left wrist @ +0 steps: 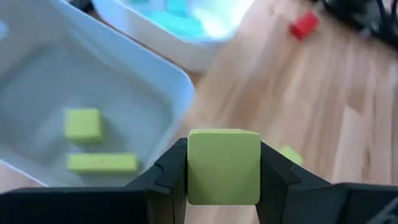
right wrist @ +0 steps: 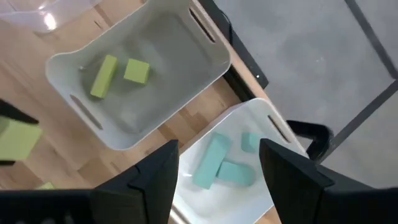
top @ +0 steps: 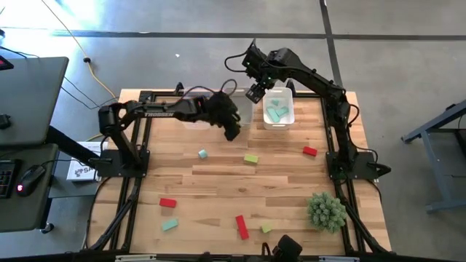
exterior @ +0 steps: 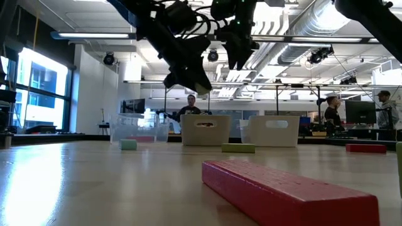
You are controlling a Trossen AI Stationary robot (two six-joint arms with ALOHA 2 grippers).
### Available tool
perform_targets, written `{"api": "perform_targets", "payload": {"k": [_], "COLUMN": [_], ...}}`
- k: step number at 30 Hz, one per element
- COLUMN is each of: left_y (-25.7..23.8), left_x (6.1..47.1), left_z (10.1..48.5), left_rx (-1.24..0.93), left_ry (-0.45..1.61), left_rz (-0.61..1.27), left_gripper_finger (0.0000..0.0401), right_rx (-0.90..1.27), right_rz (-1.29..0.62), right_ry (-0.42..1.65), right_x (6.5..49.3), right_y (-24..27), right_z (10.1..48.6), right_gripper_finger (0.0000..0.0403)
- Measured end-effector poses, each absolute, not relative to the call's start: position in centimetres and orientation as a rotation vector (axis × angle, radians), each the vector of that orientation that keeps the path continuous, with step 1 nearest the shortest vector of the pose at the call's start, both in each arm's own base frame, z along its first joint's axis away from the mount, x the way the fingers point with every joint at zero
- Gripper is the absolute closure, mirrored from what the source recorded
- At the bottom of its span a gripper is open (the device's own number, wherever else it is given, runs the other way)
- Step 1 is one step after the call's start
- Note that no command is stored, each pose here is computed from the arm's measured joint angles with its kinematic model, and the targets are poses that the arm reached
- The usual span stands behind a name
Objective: Sort & place blocks by color
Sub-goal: Put the green block into the gray bin, then put the blue block into the white bin
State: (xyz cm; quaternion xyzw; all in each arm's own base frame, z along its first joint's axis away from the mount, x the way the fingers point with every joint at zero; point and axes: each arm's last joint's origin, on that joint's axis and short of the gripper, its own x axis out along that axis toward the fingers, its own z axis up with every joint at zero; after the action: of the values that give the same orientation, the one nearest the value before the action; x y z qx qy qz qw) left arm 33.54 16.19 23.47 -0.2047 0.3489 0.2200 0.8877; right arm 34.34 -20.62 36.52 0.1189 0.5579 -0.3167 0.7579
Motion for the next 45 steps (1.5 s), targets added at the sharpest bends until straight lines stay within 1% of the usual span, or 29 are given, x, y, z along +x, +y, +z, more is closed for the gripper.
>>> {"api": "perform_targets", "payload": {"k": [5,8,14,20,28,31,39,45], "left_y": [18.8,20.3,22.5,23.2,23.4,23.3,23.8,24.7], "left_x": [32.7,32.3,32.1,32.4,32.9,32.8,32.6,32.2], "left_z": [23.7,23.1,20.4,18.2,16.6,16.5,16.6,18.7], "left_rx": [-0.457,-0.469,-0.522,-0.539,-0.592,-0.634,-0.728,-0.738], "left_ry": [0.653,0.639,0.681,0.717,0.730,0.725,0.710,0.745], "left_rz": [0.540,0.585,0.653,0.670,0.685,0.686,0.620,0.593], "left_gripper_finger": [0.0296,0.0296,0.0296,0.0295,0.0251,0.0244,0.0217,0.0207], "right_rx": [0.227,0.225,0.231,0.223,0.224,0.223,0.215,0.250], "right_rz": [-0.718,-0.729,-0.754,-0.755,-0.757,-0.756,-0.736,-0.683], "right_ry": [1.197,1.170,1.137,1.138,1.140,1.141,1.155,1.164], "right_x": [33.9,33.7,33.3,32.9,32.8,32.8,32.7,32.7], "right_y": [-21.9,-22.6,-23.8,-24.5,-24.6,-24.6,-24.5,-24.3], "right_z": [36.6,36.7,36.9,36.8,36.8,36.8,36.8,36.7], "right_gripper_finger": [0.0192,0.0192,0.0192,0.0192,0.0192,0.0192,0.0192,0.0192]}}
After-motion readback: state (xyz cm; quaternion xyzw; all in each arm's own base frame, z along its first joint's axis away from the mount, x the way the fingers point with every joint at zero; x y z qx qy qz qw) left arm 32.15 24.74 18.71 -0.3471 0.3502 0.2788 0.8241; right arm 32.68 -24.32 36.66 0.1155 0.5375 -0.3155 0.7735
